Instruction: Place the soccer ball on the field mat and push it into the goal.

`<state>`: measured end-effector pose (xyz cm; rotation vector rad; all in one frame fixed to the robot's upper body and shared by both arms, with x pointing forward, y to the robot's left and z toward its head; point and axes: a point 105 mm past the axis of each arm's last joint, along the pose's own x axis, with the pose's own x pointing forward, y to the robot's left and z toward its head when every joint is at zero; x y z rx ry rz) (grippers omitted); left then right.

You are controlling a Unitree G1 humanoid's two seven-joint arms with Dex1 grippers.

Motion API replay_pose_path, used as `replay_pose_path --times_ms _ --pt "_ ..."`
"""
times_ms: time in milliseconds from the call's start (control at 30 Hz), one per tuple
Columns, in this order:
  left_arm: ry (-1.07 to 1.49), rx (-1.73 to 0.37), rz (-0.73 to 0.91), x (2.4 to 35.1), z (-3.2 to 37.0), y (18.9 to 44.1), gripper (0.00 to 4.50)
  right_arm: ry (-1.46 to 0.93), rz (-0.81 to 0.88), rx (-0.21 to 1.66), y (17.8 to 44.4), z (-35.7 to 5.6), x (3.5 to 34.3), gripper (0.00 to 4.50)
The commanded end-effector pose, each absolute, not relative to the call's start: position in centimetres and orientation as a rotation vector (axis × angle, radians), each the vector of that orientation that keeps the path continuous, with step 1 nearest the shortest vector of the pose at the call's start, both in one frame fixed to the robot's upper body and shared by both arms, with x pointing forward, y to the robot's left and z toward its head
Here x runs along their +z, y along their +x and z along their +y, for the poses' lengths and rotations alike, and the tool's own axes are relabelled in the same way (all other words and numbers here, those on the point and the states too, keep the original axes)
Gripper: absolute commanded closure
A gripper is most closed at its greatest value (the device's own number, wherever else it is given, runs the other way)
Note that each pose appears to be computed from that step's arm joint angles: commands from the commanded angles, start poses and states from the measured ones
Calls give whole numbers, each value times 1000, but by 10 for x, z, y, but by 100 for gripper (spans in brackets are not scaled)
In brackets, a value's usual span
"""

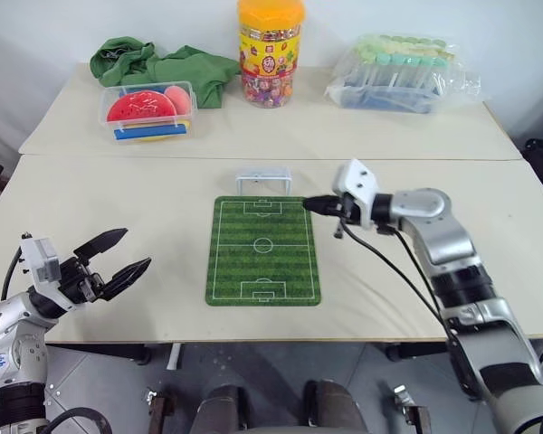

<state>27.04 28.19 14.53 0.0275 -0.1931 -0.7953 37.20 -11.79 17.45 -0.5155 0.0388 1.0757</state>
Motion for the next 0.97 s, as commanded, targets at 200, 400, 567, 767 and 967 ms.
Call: replay_pose_path --times_ms 200,400,567,767,967 --pt "76 -680 -190 163 299 272 0 -374 58 1148 327 -190 180 219" --pt "32 -719 -217 180 298 262 0 -306 76 1130 307 -239 173 17" --pt "83 -792 -90 166 307 234 0 -308 145 1080 298 -270 164 4" --pt "97 -779 -42 160 317 225 0 -327 176 1026 299 -277 156 4" --pt "79 -768 -61 161 314 227 0 -323 166 992 295 -276 154 4"
